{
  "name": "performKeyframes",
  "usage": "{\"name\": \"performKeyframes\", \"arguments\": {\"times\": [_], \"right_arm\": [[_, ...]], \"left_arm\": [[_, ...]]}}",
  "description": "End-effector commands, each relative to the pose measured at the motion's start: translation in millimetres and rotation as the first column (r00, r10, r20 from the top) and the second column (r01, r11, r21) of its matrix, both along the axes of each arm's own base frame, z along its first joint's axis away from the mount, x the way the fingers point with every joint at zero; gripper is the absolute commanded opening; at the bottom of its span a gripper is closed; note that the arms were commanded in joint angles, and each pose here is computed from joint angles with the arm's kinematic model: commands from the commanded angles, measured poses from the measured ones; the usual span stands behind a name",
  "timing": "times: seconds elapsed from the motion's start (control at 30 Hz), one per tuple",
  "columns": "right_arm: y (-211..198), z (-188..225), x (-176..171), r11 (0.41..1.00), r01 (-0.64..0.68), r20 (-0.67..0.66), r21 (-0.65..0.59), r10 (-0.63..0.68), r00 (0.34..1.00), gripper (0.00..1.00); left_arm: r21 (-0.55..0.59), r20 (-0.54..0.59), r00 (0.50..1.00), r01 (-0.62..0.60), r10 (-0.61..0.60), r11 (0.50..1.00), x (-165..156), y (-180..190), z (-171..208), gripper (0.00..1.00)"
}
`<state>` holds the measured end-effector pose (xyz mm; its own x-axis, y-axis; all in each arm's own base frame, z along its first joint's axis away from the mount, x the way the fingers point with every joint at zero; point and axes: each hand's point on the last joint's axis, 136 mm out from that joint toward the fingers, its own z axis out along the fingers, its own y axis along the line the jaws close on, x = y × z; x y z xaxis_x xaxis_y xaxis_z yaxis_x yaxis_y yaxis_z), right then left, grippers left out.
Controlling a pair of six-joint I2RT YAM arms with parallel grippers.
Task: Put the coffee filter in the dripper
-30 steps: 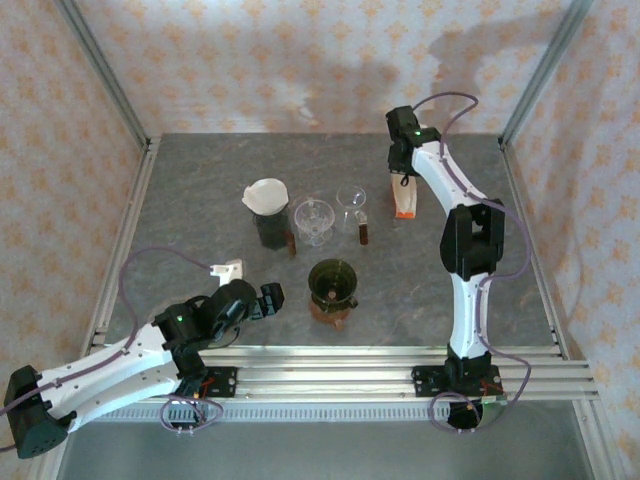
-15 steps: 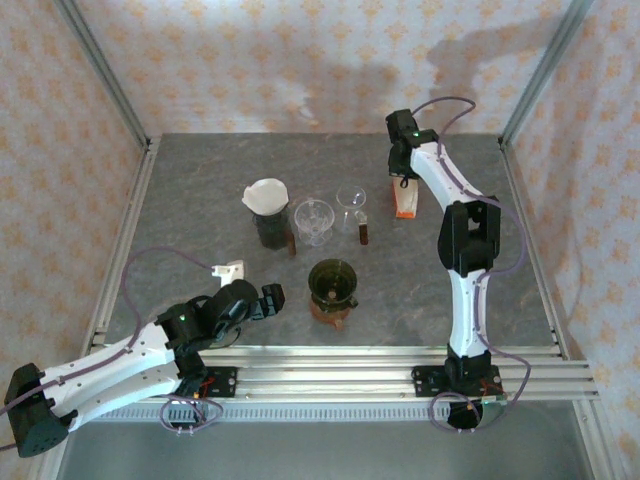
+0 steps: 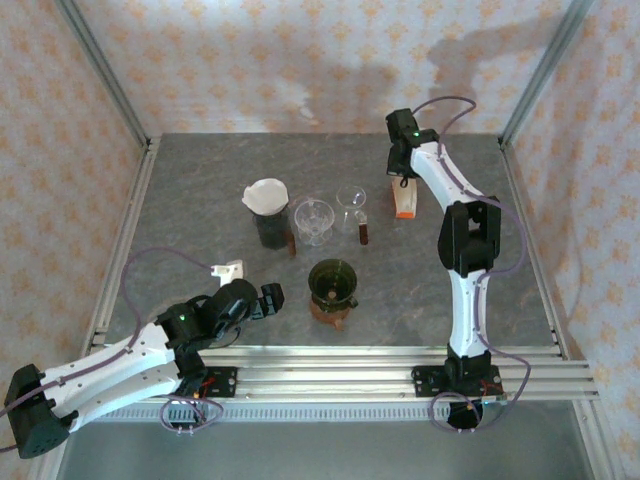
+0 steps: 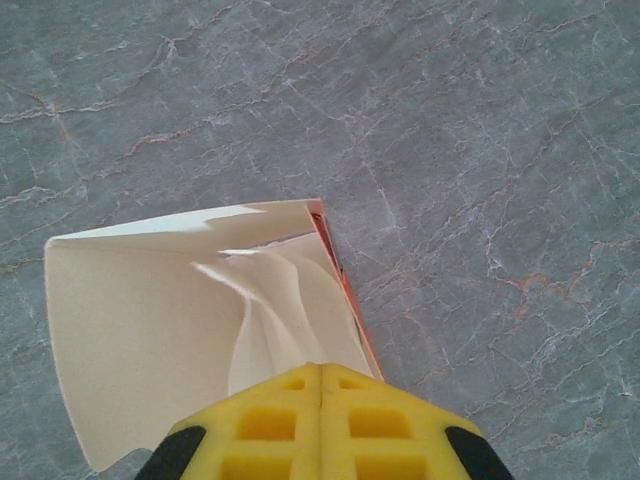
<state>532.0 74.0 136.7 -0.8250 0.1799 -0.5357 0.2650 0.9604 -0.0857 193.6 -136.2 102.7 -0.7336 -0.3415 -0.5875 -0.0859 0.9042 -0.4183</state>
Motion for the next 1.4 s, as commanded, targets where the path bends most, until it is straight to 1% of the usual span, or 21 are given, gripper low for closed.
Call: {"name": "performKeyframes", "arguments": {"times": [0.0, 0.4, 0.5, 0.7, 0.8, 0.93, 1.07, 1.17, 1.23, 1.37], "right_arm": [[-4.7, 42.4, -3.8, 1.0, 0.013, 0.088, 0.021, -0.015, 0.996, 0.0], [-11.8, 76.4, -27.4, 0.999, 0.026, 0.166, 0.043, -0.033, 0.986, 0.0], [-15.7, 93.5, -35.3, 0.998, 0.033, 0.205, 0.044, -0.042, 0.978, 0.0], [-15.7, 130.5, -60.9, 0.995, 0.015, 0.285, 0.098, -0.042, 0.958, 0.0], [-9.9, 146.3, -80.3, 0.993, -0.013, 0.311, 0.119, -0.025, 0.95, 0.0], [6.7, 163.2, -120.7, 0.985, -0.074, 0.349, 0.153, 0.016, 0.937, 0.0], [26.7, 171.6, -174.1, 0.958, -0.165, 0.376, 0.236, 0.066, 0.924, 0.0], [42.1, 176.7, -223.1, 0.922, -0.257, 0.391, 0.29, 0.131, 0.911, 0.0], [56.6, 176.9, -256.9, 0.881, -0.337, 0.387, 0.333, 0.198, 0.901, 0.0], [81.3, 170.4, -312.8, 0.8, -0.445, 0.332, 0.403, 0.325, 0.885, 0.0]], "left_arm": [[-0.003, 0.003, 1.0, -0.006, 0.006, 1.0, 1.6, 0.4, -4.2, 1.0], [-0.014, -0.002, 1.0, 0.002, -0.002, 1.0, 1.2, -2.5, -6.0, 1.0], [-0.015, -0.001, 1.0, 0.004, -0.004, 1.0, 1.3, -2.8, -5.3, 1.0], [-0.022, -0.006, 1.0, 0.007, -0.007, 1.0, 0.6, -4.0, -4.9, 1.0], [-0.031, -0.003, 1.0, 0.009, -0.009, 0.999, 1.2, -5.7, -3.7, 1.0], [-0.035, 0.001, 1.0, 0.013, -0.013, 0.999, 1.8, -7.1, 0.6, 1.0], [-0.04, 0.002, 1.0, 0.019, -0.019, 0.999, 1.2, -7.9, 5.0, 1.0], [-0.038, 0.002, 1.0, 0.019, -0.018, 0.999, 0.6, -6.5, 7.0, 1.0], [-0.039, 0.004, 1.0, 0.017, -0.017, 0.999, 0.1, -5.6, 7.6, 1.0], [-0.039, 0.008, 1.0, 0.016, -0.016, 0.999, 0.0, -4.6, 9.1, 1.0]]}}
